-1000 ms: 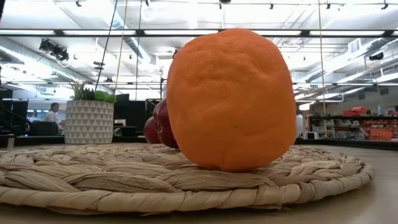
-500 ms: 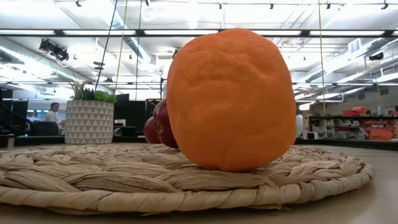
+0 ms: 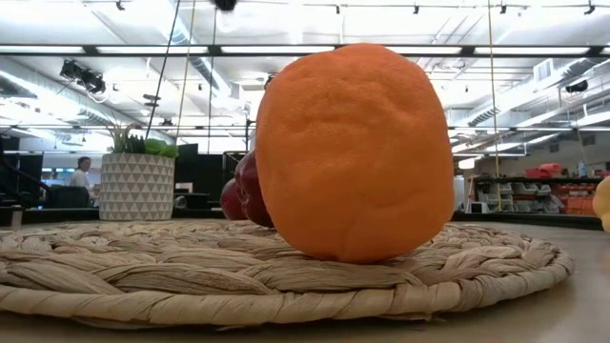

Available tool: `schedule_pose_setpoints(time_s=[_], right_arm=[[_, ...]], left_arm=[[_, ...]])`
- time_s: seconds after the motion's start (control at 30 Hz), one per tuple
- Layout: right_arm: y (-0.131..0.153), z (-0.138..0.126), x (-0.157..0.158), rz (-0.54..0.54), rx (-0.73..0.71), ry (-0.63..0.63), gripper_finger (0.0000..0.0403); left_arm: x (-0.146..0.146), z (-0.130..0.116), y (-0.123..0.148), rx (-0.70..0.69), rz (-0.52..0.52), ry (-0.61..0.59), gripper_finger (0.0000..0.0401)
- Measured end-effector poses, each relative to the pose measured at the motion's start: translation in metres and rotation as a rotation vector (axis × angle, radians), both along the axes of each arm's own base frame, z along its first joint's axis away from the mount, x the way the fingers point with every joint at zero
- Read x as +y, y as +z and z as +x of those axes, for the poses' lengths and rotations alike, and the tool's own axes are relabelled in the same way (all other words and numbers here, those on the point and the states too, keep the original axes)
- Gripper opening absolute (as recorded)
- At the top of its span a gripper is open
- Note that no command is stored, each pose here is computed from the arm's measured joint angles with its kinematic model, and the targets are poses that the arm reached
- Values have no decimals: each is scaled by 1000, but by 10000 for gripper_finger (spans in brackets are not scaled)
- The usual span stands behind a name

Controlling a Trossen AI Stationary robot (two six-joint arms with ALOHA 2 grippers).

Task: Build produce basket
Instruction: Put the yellow bell pepper into the wire basket

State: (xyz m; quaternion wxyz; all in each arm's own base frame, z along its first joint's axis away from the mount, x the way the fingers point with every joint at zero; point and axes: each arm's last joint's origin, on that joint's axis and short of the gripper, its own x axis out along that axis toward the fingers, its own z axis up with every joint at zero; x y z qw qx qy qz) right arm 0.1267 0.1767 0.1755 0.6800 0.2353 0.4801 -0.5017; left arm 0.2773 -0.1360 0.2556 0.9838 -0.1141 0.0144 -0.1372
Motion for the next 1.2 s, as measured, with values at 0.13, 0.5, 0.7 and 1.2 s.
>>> schedule_pose_setpoints(time_s=[0.13,0.5,0.7,1.2], right_arm=[[6,0,-6,-68,57,41,336],[7,8,-12,-104,15,83,336],[1,11,-21,-124,27,12,336],[-34,9,-45,-92,52,-68,337]], left_arm=[[6,-18,0,-42,-23,36,314],[2,-29,6,-68,0,88,314],[2,-29,6,-68,3,88,314],[2,-29,5,-60,4,88,314]])
